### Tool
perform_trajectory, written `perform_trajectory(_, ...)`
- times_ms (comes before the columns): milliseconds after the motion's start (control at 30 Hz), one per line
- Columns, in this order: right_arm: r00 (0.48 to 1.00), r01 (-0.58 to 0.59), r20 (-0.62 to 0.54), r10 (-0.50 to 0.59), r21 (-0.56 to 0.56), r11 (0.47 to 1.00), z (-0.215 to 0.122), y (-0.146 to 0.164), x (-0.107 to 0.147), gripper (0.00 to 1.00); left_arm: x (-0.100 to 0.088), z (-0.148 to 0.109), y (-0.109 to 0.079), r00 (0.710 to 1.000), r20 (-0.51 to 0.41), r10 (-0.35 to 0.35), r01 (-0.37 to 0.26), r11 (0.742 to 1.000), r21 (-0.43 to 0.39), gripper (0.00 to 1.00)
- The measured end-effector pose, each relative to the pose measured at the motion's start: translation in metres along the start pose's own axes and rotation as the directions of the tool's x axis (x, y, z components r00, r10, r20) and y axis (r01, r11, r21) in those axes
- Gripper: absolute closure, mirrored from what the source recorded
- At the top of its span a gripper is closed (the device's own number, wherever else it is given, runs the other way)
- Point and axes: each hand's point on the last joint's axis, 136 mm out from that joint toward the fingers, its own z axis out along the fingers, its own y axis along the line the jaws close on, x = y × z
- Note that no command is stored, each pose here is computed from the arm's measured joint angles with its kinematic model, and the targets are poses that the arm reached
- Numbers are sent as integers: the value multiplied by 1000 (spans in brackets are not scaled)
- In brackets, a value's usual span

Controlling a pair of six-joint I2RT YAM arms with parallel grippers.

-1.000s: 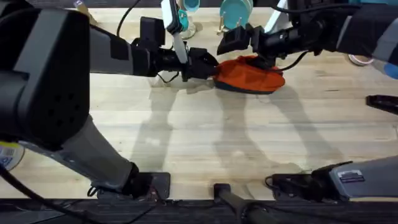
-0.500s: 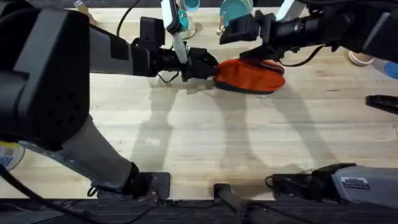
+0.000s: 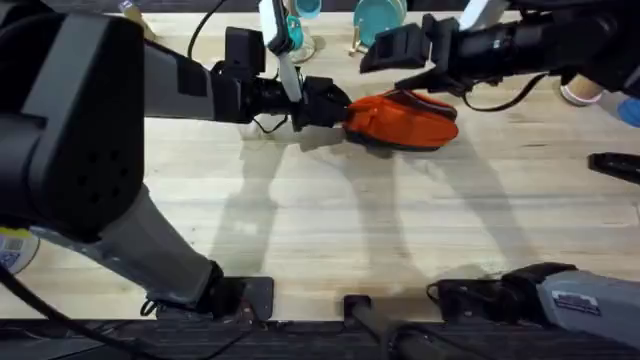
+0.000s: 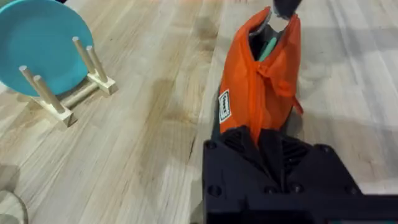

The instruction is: Unzip the bag, pick up the pens from the table one at a time and place them inside, then zip the bag closed.

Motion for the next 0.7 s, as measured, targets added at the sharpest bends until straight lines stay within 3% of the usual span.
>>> perform_trajectory(333,994,36,91,-60,246,969,-17,8,10,5,0,0,0,1000,0,0,0,1000,0,959)
perform_trajectory(700,984,-25,169,-61,465,885,-29,9,32,5,0,0,0,1000,0,0,0,1000,0,960)
